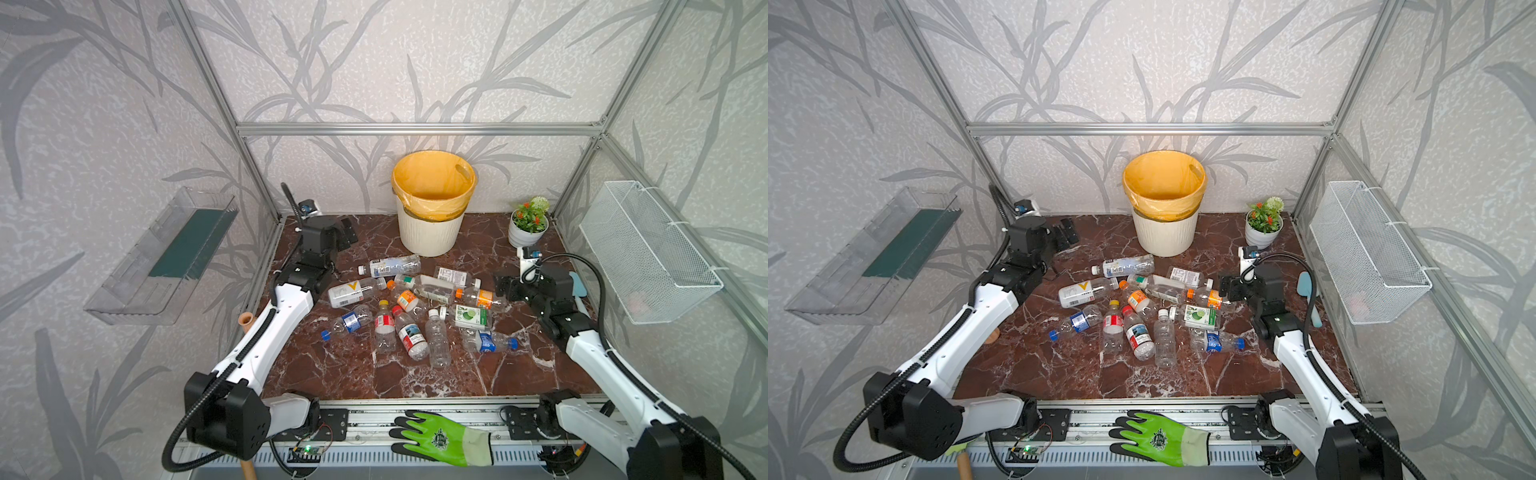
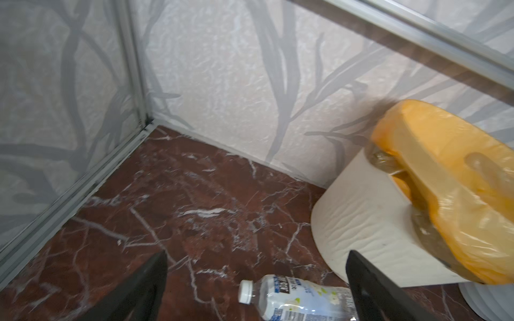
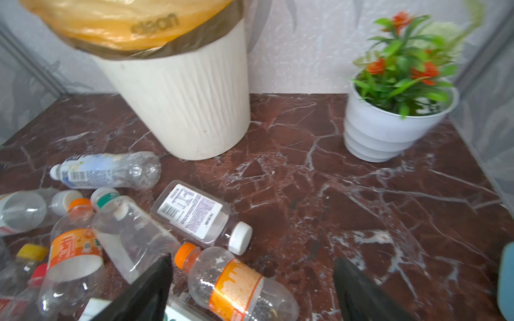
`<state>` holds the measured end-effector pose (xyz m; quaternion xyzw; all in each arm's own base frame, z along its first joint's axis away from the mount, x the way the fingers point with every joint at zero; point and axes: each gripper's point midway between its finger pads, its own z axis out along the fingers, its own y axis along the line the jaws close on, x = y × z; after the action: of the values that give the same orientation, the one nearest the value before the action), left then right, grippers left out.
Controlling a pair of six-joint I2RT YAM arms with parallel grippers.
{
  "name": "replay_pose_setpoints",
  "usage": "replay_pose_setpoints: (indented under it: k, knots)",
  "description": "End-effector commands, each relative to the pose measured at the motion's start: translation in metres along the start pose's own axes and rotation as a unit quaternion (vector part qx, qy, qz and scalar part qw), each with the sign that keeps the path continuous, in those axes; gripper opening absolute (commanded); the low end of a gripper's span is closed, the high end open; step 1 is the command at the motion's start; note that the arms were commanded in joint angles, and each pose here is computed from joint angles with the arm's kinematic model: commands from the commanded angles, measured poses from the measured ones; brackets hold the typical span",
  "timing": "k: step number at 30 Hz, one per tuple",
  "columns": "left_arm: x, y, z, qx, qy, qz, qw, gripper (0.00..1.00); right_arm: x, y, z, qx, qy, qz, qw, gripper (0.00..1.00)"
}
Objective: Throw the plastic bottles in the bin
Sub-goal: 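Open the left gripper to drop the bottle while the right gripper reaches into the bottles, then grasp the clear bottle with green label using the right gripper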
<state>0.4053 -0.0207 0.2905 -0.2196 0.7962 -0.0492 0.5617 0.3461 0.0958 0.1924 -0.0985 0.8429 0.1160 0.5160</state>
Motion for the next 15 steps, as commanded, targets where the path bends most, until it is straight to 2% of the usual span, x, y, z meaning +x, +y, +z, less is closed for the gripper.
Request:
replay_pose_setpoints:
  k: [1, 6, 15]
  knots:
    - [0.008, 0.032, -0.009, -0.031, 0.004, -0.061, 0.998, 0.99, -0.003, 0.037, 0.012, -0.054, 0.025, -0.097, 0.994, 0.90]
    - [0.029, 0.068, -0.012, -0.074, 0.031, -0.079, 0.994, 0.99, 0.017, 0.084, 0.036, -0.116, 0.089, -0.216, 0.965, 0.90]
    - [0.055, 0.106, -0.016, -0.125, 0.057, -0.115, 0.984, 0.99, 0.046, 0.132, 0.065, -0.203, 0.168, -0.316, 0.911, 0.86]
